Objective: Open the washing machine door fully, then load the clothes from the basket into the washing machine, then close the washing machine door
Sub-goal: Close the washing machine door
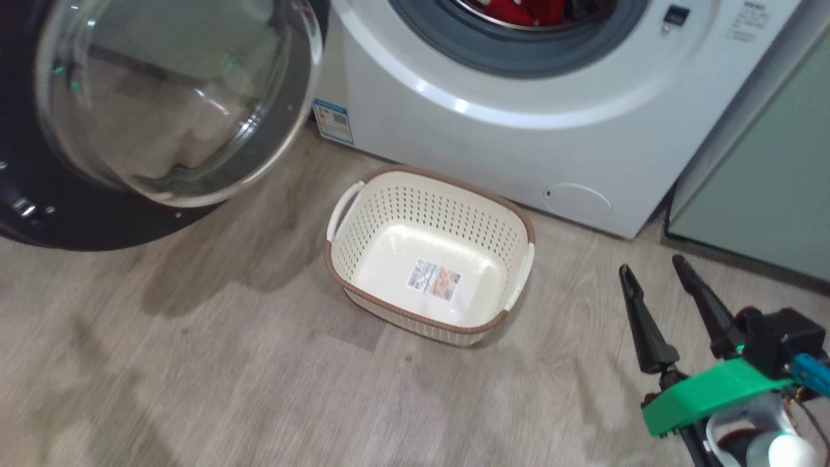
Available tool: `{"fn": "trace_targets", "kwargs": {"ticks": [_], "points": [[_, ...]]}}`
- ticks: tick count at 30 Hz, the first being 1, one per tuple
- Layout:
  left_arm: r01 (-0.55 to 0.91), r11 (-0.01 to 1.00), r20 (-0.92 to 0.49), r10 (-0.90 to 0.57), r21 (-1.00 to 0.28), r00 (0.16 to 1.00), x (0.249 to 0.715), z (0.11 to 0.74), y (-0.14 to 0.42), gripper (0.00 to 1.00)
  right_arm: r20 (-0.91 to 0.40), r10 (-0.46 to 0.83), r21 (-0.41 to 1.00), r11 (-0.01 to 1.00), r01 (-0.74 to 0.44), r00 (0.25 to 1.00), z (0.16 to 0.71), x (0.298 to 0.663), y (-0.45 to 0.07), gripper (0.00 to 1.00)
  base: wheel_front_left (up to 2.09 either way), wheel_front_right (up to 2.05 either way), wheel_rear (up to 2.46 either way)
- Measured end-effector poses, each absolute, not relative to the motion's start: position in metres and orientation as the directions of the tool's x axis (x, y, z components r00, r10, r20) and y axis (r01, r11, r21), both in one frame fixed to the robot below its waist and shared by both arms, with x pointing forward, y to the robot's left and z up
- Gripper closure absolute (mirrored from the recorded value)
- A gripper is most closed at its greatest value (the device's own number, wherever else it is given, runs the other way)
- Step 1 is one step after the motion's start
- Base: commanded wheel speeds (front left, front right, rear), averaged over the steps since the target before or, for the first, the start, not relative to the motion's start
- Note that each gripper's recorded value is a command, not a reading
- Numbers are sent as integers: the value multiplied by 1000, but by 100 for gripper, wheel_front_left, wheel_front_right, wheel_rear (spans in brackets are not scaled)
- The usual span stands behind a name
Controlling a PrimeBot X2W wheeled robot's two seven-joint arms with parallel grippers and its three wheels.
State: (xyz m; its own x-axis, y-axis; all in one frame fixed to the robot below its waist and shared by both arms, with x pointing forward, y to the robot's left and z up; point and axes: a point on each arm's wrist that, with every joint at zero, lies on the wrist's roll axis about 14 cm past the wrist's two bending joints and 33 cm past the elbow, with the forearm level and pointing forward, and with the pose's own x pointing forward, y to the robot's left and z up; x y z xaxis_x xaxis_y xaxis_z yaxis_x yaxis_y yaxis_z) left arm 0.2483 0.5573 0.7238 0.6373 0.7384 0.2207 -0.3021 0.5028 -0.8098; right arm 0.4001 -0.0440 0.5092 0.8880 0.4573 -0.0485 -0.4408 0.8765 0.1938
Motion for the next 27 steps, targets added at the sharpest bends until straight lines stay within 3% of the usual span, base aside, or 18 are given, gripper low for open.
{"fn": "trace_targets", "kwargs": {"ticks": [6, 13, 18, 27], "points": [[-422, 349, -13, 757, -837, 653, 273, 651, 571, 100, -73, 435, 191, 889, -415, 897, 500, 413, -51, 0, 0, 0, 0], [-448, 256, -156, 699, -856, 698, 301, 591, 559, 100, -105, 423, 186, 898, -400, 900, 488, 425, -55, 0, 0, 0, 0], [-431, 207, -201, 658, -878, 726, 316, 565, 548, 100, -117, 424, 187, 898, -399, 898, 483, 432, -53, 0, 0, 0, 0], [-412, 205, -205, 625, -888, 753, 334, 554, 539, 100, -126, 425, 192, 897, -398, 896, 480, 437, -52, 0, 0, 0, 0]]}}
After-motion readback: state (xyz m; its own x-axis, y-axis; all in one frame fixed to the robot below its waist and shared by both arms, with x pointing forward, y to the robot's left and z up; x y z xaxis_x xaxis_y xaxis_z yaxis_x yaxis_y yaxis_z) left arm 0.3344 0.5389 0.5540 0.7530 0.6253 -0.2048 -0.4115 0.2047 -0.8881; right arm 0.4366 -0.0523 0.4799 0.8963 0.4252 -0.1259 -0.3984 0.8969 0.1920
